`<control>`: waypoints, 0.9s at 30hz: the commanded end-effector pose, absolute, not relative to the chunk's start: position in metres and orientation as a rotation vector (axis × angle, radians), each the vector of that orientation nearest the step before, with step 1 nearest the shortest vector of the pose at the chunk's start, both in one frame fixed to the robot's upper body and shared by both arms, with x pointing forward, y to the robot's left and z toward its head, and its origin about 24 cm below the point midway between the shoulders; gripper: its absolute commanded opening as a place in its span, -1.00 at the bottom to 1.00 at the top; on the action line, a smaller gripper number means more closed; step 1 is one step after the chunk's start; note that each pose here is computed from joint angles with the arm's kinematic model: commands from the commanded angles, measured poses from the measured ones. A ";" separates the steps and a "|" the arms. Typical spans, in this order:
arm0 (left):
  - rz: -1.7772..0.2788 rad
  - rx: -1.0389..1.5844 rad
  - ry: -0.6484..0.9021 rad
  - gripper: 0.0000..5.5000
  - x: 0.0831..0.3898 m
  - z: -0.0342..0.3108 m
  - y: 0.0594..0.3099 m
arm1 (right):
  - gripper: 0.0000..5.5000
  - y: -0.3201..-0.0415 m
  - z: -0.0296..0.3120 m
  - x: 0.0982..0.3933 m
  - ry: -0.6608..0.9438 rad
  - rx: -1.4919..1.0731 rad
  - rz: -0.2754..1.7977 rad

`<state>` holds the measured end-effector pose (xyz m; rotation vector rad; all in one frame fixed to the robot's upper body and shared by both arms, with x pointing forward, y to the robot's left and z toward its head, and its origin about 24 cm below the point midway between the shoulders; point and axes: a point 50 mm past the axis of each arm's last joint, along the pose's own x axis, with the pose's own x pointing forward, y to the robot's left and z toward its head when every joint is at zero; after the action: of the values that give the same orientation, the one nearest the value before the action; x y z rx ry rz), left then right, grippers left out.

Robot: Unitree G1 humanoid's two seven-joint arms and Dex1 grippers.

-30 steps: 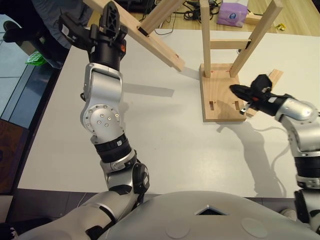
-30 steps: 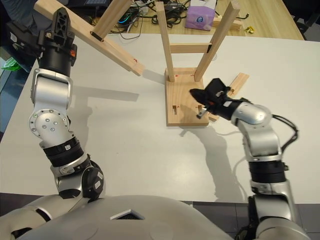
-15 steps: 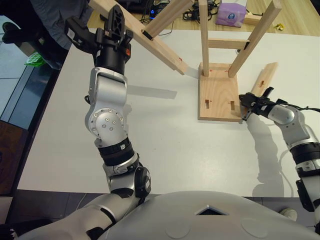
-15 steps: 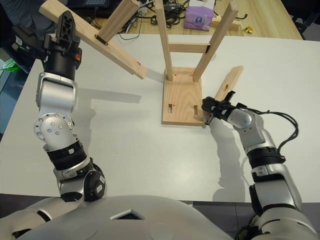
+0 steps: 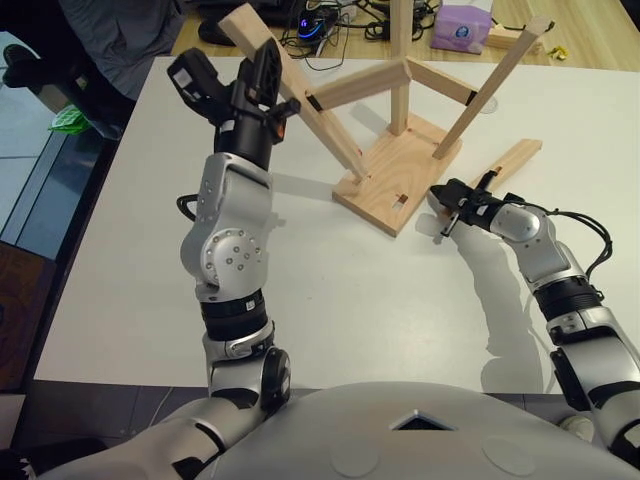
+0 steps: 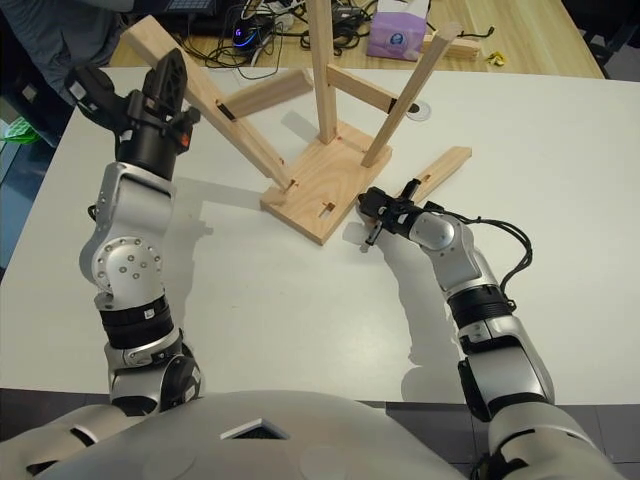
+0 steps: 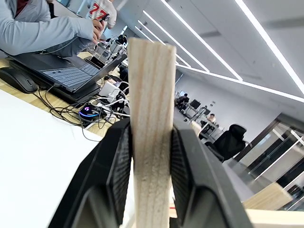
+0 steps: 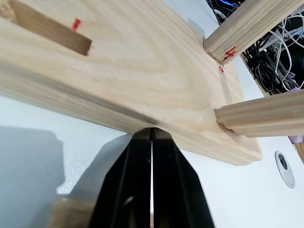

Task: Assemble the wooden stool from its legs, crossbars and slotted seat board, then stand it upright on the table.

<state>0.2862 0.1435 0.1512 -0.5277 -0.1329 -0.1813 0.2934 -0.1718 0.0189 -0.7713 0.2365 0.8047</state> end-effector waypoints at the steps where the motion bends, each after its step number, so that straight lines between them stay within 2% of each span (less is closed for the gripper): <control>1: -0.209 -0.426 -0.150 -0.63 0.290 0.137 0.147 | -1.00 -0.188 0.026 0.279 0.280 -0.757 0.827; 4: -0.234 -0.407 -0.167 -0.63 0.296 0.129 0.142 | -1.00 -0.193 0.038 0.269 0.286 -0.753 0.867; 8: -0.300 -0.438 -0.209 -0.63 0.302 0.132 0.125 | -1.00 -0.196 0.048 0.265 0.277 -0.734 0.866; 12: -0.425 -0.379 -0.223 -0.63 0.311 0.130 0.103 | -1.00 -0.175 0.051 0.257 0.229 -0.590 0.892; 19: -0.483 -0.243 -0.251 -0.63 0.317 0.129 0.112 | -1.00 -0.171 0.052 0.253 0.227 -0.557 0.891; 27: -0.526 -0.160 -0.255 -0.63 0.306 0.125 0.112 | -1.00 -0.172 0.051 0.252 0.235 -0.550 0.880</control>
<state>0.3094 0.1110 0.1283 -0.1798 -0.2686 -0.5239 0.2507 -0.1709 0.0477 -0.5578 0.2418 0.8879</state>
